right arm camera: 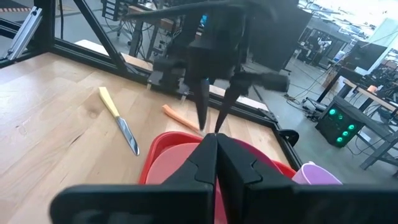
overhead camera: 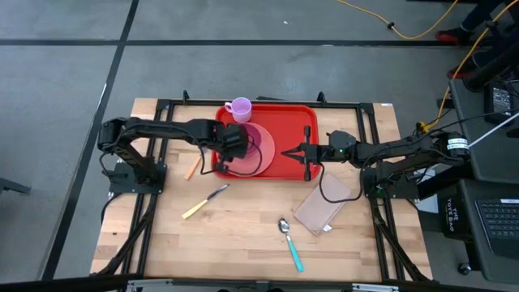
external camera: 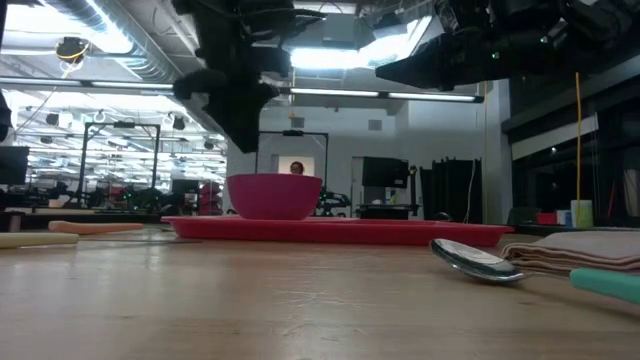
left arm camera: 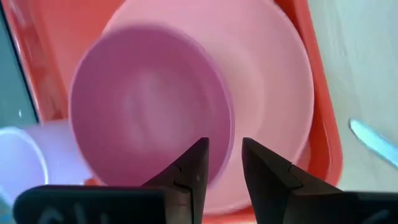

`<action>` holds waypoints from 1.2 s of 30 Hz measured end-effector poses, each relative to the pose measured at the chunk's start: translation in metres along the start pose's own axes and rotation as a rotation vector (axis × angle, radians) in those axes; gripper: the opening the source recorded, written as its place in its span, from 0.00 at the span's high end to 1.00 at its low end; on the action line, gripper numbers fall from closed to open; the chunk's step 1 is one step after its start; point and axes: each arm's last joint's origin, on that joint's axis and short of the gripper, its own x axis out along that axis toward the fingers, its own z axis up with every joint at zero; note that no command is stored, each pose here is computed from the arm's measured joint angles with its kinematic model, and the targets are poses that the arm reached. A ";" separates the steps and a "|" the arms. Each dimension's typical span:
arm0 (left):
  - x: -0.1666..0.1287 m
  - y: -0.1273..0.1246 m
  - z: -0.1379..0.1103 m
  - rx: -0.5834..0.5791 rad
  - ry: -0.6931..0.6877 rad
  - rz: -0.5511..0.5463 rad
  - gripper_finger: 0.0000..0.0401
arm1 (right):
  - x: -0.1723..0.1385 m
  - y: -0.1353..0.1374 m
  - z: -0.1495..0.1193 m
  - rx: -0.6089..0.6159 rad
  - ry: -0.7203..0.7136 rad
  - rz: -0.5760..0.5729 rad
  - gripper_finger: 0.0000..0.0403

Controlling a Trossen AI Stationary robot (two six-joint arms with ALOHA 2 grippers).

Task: Set up tray
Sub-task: Put the light brown napkin on the red tray

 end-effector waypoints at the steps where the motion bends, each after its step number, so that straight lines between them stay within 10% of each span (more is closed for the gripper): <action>1: -0.004 0.001 0.000 -0.007 0.005 -0.002 0.78 | 0.000 0.000 0.000 0.000 0.000 0.000 0.97; 11: -0.044 0.004 -0.023 -0.125 -0.173 -0.001 0.98 | 0.000 0.000 -0.001 -0.002 0.009 0.003 0.97; 36: -0.034 -0.055 -0.119 -0.218 -1.036 0.152 0.99 | 0.004 0.049 0.016 0.079 0.211 0.012 0.98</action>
